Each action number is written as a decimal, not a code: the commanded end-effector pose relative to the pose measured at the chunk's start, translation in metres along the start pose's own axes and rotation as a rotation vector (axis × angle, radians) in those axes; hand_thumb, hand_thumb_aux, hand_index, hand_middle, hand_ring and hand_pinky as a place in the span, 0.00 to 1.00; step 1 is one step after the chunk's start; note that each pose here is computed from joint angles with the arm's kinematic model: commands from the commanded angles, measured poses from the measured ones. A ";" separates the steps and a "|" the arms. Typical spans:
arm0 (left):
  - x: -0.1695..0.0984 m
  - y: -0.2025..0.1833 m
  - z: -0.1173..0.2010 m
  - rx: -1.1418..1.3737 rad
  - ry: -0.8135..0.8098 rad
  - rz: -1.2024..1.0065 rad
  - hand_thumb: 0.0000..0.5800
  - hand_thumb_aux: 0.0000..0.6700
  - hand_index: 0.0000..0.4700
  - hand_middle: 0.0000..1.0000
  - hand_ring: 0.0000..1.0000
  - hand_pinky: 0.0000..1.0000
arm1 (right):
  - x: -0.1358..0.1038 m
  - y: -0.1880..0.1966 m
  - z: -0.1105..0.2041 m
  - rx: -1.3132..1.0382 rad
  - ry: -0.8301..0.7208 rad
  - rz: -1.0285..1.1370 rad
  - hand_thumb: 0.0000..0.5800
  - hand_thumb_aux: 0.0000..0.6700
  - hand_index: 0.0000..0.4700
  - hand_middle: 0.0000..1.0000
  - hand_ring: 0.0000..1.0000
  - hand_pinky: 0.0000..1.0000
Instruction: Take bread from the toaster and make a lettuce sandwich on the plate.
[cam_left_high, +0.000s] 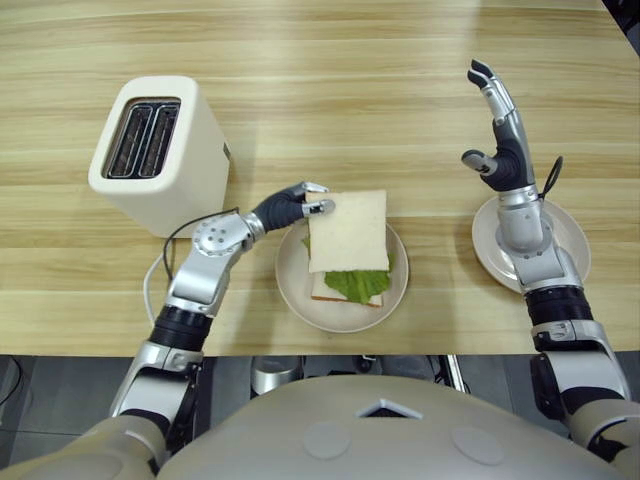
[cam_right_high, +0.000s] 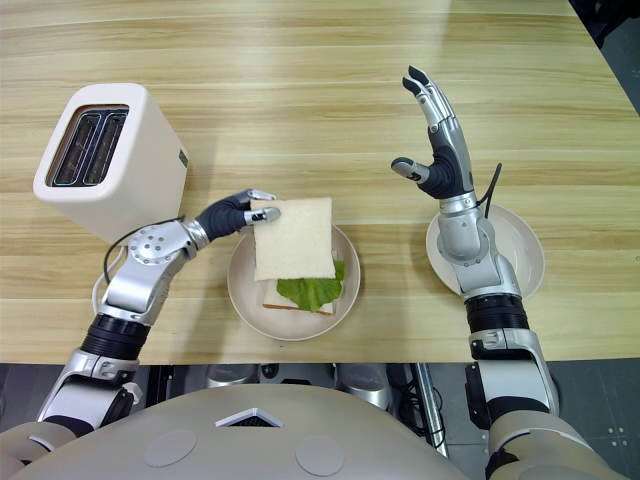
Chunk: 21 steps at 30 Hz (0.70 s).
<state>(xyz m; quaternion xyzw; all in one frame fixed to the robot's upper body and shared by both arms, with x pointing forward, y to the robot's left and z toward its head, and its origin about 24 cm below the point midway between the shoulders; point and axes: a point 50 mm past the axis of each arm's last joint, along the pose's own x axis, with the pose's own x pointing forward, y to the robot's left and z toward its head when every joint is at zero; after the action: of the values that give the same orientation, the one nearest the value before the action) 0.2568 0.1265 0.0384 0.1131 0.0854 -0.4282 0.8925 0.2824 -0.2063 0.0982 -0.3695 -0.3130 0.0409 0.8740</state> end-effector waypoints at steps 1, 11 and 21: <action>0.005 -0.003 -0.010 0.056 0.060 -0.061 1.00 1.00 0.98 1.00 1.00 1.00 | -0.002 0.004 -0.002 -0.002 0.017 0.028 0.00 0.00 0.00 0.00 0.00 0.00; 0.008 -0.009 -0.025 0.111 0.141 -0.139 1.00 1.00 0.98 1.00 1.00 1.00 | -0.005 0.008 -0.002 0.002 0.026 0.036 0.00 0.00 0.00 0.00 0.00 0.00; 0.009 -0.009 -0.036 0.187 0.214 -0.132 1.00 1.00 0.98 1.00 1.00 1.00 | -0.011 0.018 0.024 -0.028 -0.134 0.182 0.00 0.00 0.00 0.00 0.00 0.00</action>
<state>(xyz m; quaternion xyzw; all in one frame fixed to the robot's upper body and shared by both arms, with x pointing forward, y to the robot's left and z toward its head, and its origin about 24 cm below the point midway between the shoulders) 0.2554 0.1198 0.0098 0.2091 0.1247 -0.4796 0.8430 0.2704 -0.1944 0.0912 -0.3970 -0.3167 0.0888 0.8568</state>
